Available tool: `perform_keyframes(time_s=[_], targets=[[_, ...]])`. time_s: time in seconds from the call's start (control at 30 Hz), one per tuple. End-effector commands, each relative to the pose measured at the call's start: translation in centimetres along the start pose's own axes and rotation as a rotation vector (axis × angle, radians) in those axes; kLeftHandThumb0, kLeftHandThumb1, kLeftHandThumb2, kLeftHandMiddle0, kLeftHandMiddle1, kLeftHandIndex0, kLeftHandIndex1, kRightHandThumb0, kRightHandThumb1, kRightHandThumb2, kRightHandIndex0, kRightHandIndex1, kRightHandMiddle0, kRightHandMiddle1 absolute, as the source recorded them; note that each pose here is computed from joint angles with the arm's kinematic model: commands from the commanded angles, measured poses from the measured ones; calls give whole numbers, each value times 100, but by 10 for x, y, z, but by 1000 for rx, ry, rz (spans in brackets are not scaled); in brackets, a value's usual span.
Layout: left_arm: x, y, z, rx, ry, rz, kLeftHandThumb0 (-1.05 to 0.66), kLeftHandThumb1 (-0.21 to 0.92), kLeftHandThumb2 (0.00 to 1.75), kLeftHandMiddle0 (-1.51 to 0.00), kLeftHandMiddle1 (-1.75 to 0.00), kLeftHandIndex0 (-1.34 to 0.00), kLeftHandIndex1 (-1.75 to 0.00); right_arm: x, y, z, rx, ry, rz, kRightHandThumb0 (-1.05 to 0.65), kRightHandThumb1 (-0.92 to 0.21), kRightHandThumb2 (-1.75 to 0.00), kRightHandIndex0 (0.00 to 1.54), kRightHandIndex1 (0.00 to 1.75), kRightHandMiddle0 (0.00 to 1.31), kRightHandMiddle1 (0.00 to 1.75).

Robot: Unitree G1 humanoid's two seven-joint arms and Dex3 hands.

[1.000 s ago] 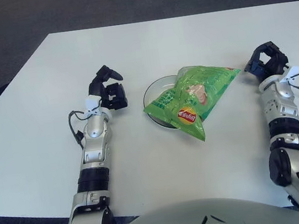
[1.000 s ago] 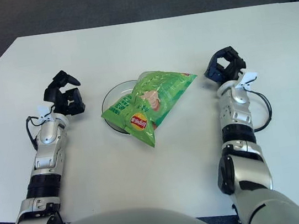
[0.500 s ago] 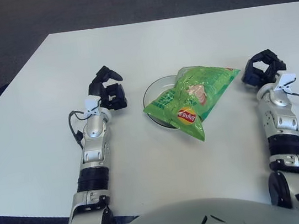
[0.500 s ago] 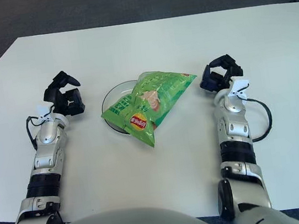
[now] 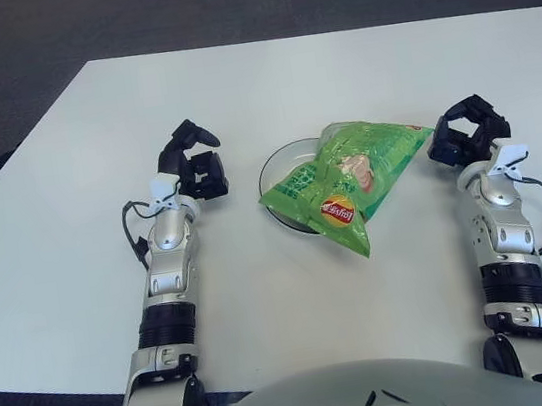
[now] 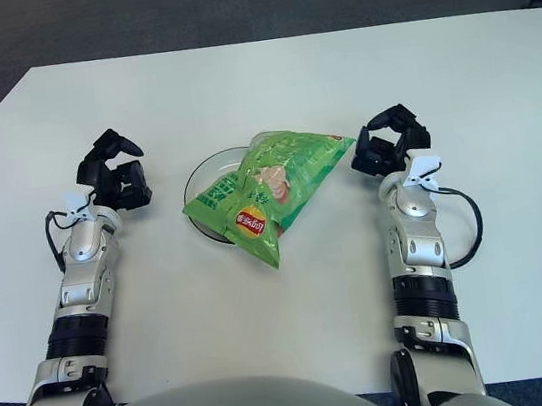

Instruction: Put the snack into the plate.

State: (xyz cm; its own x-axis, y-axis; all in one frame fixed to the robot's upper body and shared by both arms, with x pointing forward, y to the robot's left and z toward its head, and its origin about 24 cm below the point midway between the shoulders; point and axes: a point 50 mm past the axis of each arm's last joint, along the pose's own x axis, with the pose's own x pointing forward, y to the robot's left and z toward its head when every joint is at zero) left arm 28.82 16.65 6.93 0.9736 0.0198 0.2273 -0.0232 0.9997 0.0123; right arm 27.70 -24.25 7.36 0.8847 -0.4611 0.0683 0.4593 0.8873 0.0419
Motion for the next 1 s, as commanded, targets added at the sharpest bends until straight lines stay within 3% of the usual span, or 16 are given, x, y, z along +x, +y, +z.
perform_keyframes(time_s=[0.0, 0.37, 0.97], targets=[[-39, 2, -45, -29, 199, 37, -49, 30, 134, -134, -175, -63, -175, -25, -1, -33, 14, 128, -33, -52, -22, -144, 130, 175, 70, 175], [-41, -1, -45, -17, 191, 53, -52, 23, 142, -138, -175, -68, -175, -33, 6, -40, 34, 186, -63, -51, -24, -142, 129, 175, 68, 175], [-41, -4, -46, -42, 192, 45, -48, 32, 132, -135, -175, -61, -175, -48, 14, -43, 6, 225, -36, -51, -25, -140, 129, 175, 67, 175]])
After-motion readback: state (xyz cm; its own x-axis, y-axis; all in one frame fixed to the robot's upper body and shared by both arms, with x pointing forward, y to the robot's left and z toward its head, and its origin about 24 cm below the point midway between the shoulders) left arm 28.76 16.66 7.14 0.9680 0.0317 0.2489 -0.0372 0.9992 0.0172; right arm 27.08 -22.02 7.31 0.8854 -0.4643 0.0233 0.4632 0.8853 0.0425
